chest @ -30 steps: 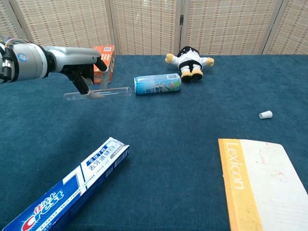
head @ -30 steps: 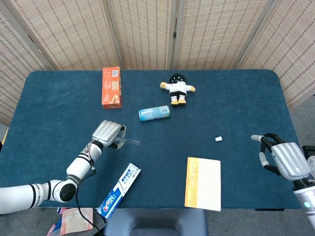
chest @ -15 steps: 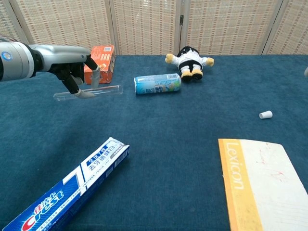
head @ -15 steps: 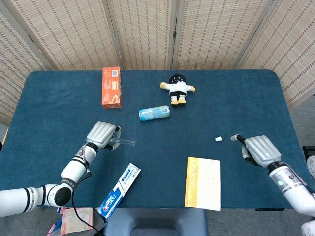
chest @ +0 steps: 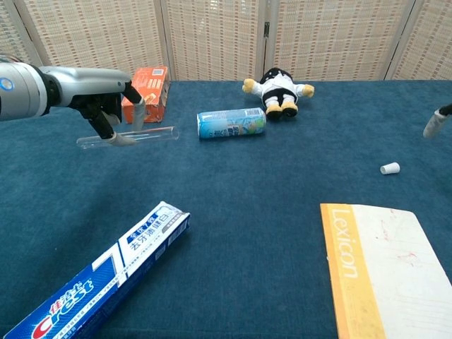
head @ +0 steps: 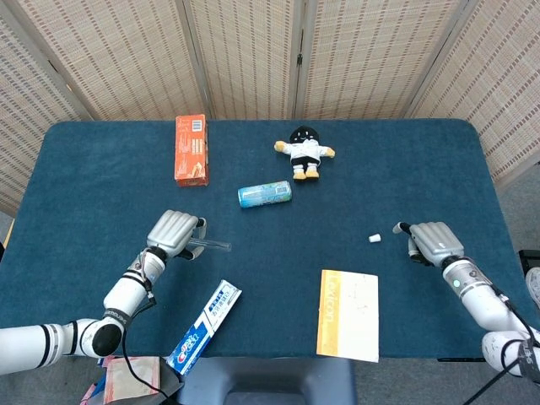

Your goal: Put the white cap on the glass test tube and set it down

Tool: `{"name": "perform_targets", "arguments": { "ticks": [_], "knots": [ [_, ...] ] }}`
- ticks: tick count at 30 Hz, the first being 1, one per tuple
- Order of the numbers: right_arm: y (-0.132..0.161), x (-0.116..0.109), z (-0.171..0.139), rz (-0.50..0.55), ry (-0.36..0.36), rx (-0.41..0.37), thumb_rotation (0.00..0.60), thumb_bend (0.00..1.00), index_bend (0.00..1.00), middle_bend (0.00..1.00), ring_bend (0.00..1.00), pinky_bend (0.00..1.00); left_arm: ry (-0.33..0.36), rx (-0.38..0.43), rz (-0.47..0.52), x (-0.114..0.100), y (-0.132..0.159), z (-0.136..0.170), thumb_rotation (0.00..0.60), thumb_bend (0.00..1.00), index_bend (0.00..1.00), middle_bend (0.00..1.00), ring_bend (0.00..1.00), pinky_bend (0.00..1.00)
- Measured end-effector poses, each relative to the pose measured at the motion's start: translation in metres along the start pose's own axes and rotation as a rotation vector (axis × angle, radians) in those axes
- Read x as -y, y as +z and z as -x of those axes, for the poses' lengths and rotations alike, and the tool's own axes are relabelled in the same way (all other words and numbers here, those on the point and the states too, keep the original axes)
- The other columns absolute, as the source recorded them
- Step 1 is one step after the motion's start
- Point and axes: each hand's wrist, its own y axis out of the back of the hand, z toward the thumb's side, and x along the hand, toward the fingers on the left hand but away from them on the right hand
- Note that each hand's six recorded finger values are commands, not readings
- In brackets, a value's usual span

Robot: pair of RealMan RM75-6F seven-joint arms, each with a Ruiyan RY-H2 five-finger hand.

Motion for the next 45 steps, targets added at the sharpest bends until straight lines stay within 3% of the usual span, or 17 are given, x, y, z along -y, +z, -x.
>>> {"name": "perform_targets", "arguments": {
  "ticks": [8,19,45],
  "knots": [
    [0.000,0.017,0.029,-0.013,0.066,0.034,0.600,0.91,0.23,1.00,1.00,1.00,-0.007,-0.002,-0.007,0.003,0.000,0.002,0.600,0.36,0.59,1.00,1.00,1.00],
    [0.005,0.031,0.045,-0.035,0.115,0.041,0.600,0.91,0.23,1.00,1.00,1.00,-0.014,-0.002,-0.009,0.007,0.000,0.002,0.600,0.36,0.59,1.00,1.00,1.00],
    [0.042,0.027,0.041,-0.101,0.089,-0.050,0.600,0.91,0.23,1.00,1.00,1.00,-0.026,0.006,0.002,0.011,0.001,0.002,0.600,0.36,0.59,1.00,1.00,1.00]
  ]
}}
